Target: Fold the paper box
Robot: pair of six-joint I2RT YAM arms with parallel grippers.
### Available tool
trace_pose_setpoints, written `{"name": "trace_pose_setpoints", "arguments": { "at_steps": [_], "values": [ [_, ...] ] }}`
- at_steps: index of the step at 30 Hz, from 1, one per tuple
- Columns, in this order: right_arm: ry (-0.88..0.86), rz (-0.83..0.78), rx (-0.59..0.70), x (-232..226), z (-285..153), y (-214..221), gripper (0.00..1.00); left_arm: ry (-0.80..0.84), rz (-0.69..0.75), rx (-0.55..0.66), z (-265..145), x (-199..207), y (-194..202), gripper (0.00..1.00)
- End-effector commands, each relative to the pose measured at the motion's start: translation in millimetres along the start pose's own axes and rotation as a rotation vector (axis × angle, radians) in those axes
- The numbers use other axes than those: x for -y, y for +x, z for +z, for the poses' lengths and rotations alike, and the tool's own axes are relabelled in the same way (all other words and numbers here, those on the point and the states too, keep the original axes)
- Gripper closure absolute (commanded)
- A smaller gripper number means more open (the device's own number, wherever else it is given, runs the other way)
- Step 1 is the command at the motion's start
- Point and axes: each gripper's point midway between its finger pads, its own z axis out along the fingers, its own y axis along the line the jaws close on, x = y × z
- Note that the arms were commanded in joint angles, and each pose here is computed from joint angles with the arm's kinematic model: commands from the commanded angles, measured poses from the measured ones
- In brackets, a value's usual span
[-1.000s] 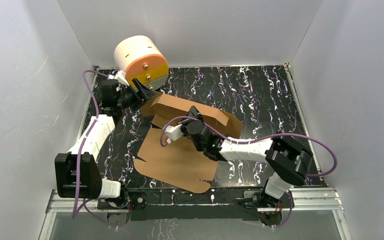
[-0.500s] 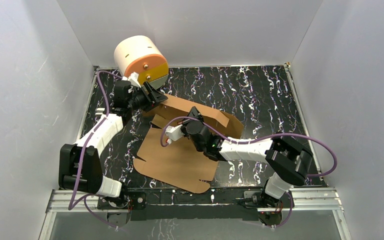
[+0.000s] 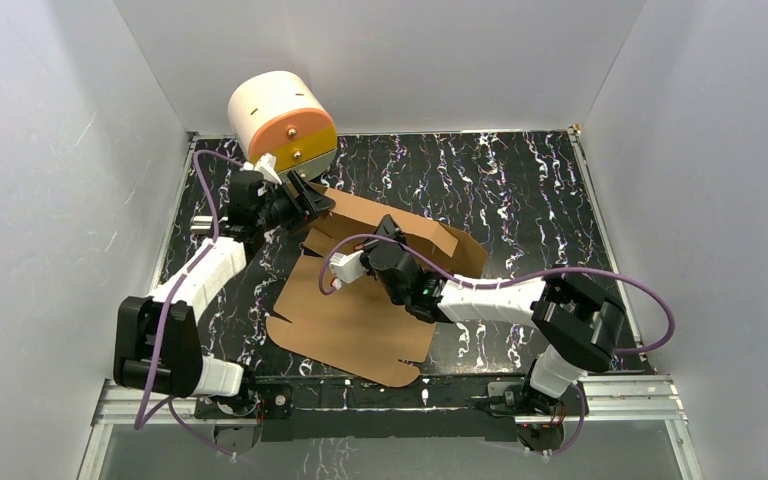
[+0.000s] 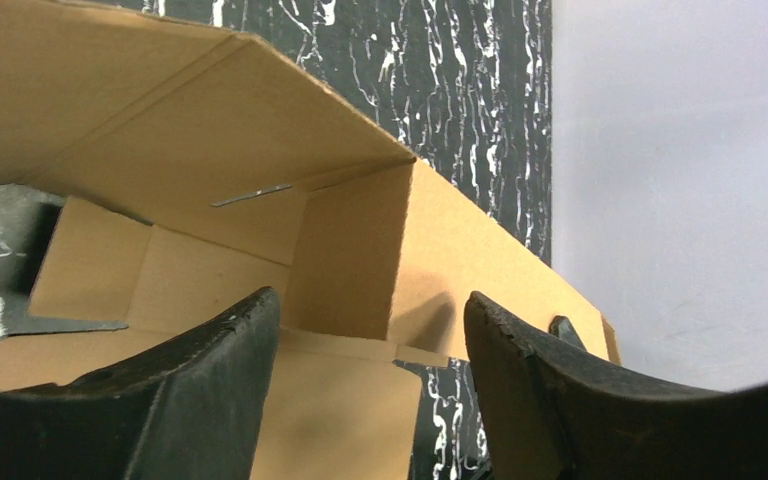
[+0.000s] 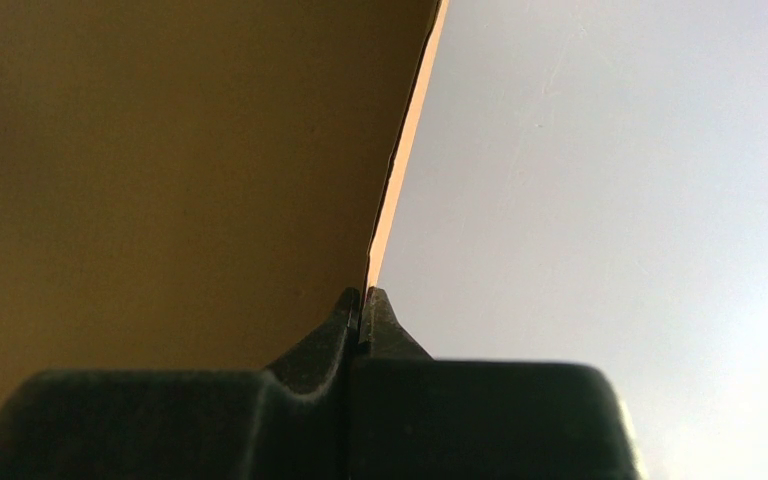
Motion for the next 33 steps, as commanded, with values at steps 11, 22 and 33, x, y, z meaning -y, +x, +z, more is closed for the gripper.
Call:
{"name": "trace_pose_setpoints", "arguments": {
  "at_steps": [11,22,33],
  "values": [
    [-0.163,-0.036,0.007,-48,-7,-4,1.0,-0.186,-0.084,0.275,-36,-65,-25,0.26],
    [-0.186,-0.029,0.012,-52,-5,-7,1.0,-0.156,-0.121,0.292,-13,-103,-6,0.34],
    [-0.199,-0.028,0.012,-55,-4,-9,1.0,-0.087,-0.124,0.226,19,-115,8,0.34]
  ]
}}
